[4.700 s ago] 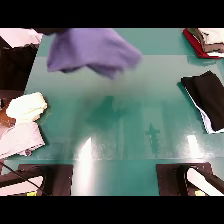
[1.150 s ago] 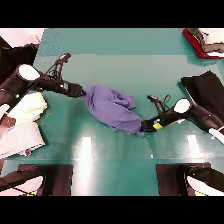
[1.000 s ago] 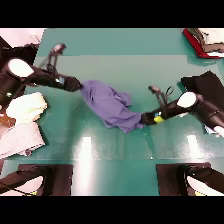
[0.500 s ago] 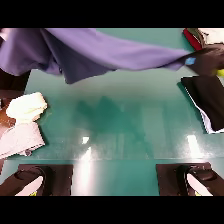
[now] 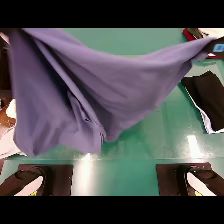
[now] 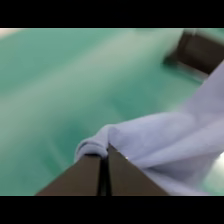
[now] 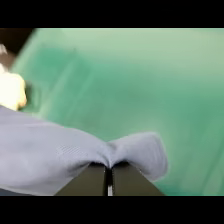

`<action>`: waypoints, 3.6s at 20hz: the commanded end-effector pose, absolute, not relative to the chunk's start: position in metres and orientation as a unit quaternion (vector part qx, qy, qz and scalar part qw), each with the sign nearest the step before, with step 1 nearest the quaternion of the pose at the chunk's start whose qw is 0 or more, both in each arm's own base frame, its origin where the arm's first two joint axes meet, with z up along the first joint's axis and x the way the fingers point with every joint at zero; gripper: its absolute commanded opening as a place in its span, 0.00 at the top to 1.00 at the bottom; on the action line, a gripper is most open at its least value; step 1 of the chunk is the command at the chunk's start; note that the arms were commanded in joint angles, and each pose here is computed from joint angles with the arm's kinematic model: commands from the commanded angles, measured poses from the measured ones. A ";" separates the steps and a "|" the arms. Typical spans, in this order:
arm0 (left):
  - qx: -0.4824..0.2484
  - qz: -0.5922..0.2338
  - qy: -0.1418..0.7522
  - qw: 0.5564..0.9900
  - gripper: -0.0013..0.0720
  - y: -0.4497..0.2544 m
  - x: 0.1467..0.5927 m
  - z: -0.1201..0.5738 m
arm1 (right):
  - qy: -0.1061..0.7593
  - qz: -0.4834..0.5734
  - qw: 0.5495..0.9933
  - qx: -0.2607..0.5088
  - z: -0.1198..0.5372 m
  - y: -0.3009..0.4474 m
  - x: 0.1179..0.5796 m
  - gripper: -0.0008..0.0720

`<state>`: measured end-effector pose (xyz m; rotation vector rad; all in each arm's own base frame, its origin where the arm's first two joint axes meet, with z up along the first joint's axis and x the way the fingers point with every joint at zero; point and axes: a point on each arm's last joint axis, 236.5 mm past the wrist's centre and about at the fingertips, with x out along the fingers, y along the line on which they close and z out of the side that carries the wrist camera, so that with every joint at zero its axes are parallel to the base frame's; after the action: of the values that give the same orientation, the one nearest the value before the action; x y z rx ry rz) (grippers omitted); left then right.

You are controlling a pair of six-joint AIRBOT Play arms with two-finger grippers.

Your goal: Fold the shirts.

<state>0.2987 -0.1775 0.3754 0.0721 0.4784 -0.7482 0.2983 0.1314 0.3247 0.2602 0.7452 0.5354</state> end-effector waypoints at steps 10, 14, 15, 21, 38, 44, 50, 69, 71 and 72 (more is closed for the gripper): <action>-0.021 -0.294 0.564 0.771 0.13 -0.173 0.407 0.054 | 0.609 0.178 0.748 0.195 0.073 0.113 0.396 0.97; -0.049 -0.254 0.544 0.798 0.13 -0.125 0.427 0.090 | 0.581 0.132 0.784 0.173 0.085 0.073 0.420 0.97; -0.062 -0.242 0.537 0.805 0.13 -0.110 0.431 0.097 | 0.572 0.119 0.793 0.170 0.091 0.060 0.425 0.97; -0.131 -0.200 0.555 0.797 0.13 -0.062 0.425 0.084 | 0.564 0.088 0.799 0.189 0.106 0.020 0.426 0.39; -0.191 -0.128 0.608 0.760 0.38 -0.045 0.382 -0.066 | 0.592 0.123 0.780 0.164 0.103 0.054 0.411 0.39; -0.244 -0.138 0.585 0.761 0.38 -0.060 0.399 -0.070 | 0.599 0.125 0.774 0.163 0.102 0.054 0.407 0.40; -0.261 -0.141 0.579 0.759 0.79 -0.065 0.403 -0.068 | 0.616 0.129 0.760 0.161 0.099 0.056 0.396 0.40; -0.228 -0.184 0.524 0.800 0.95 -0.071 0.410 0.007 | 0.633 0.110 0.677 0.358 -0.067 0.195 0.273 0.39; -0.228 -0.186 0.527 0.798 0.95 -0.072 0.409 0.007 | 0.635 0.113 0.674 0.362 -0.076 0.213 0.273 0.39; -0.228 -0.186 0.527 0.798 0.95 -0.072 0.409 0.007 | 0.636 0.114 0.674 0.359 -0.079 0.219 0.272 0.39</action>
<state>0.4118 -0.0705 0.0066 -0.4897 1.1200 -0.3889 0.2687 0.1971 -0.0648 0.7725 1.4523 0.2717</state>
